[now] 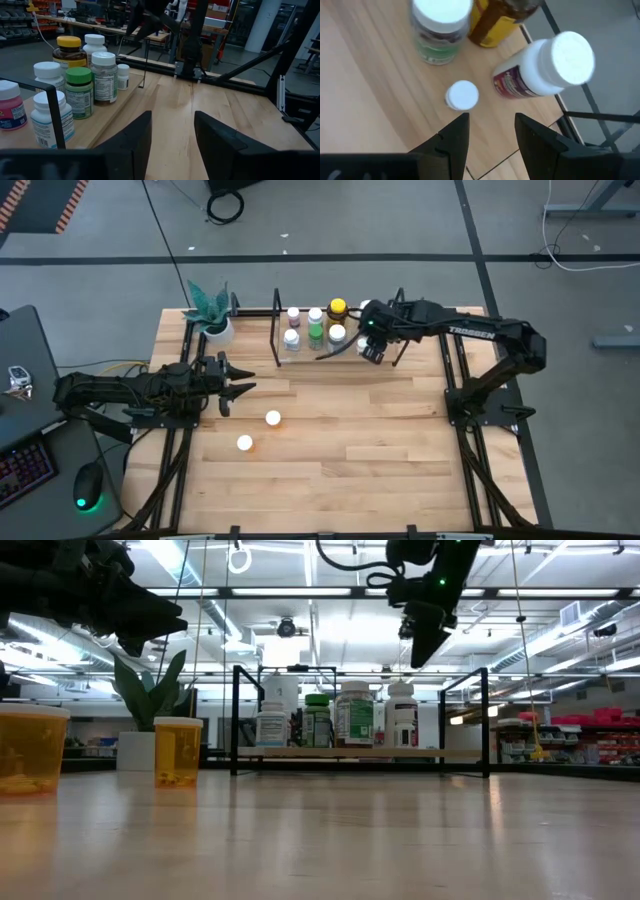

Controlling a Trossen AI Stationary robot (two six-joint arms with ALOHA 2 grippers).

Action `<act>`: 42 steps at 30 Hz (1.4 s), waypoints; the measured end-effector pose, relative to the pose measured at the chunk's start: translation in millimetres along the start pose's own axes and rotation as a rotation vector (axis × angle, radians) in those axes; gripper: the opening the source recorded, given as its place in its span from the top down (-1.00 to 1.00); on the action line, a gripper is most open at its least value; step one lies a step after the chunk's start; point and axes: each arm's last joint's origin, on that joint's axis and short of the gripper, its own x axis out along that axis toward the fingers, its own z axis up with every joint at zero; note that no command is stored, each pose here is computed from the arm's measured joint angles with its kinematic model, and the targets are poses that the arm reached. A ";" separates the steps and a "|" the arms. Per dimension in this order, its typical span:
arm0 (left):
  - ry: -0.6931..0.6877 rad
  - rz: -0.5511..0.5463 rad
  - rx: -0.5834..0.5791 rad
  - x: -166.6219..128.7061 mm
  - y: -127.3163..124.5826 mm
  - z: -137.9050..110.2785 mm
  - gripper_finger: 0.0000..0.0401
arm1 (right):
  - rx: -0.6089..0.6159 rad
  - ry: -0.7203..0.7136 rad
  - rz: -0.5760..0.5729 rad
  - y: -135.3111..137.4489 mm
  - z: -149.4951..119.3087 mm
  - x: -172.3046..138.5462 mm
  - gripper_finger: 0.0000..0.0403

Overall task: Pick and place medicine bottles onto shelf by color
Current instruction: Adjust the pill bottles on the shelf

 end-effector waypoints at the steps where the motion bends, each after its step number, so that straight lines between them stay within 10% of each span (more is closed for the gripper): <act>1: 0.000 0.000 0.000 0.0 0.0 -0.1 0.23 | 0.011 -0.010 0.003 -1.6 -2.3 -0.7 0.18; 42: 0.000 0.001 0.000 0.0 0.1 0.0 0.25 | -0.033 0.002 0.046 1.8 -41.9 16.2 0.18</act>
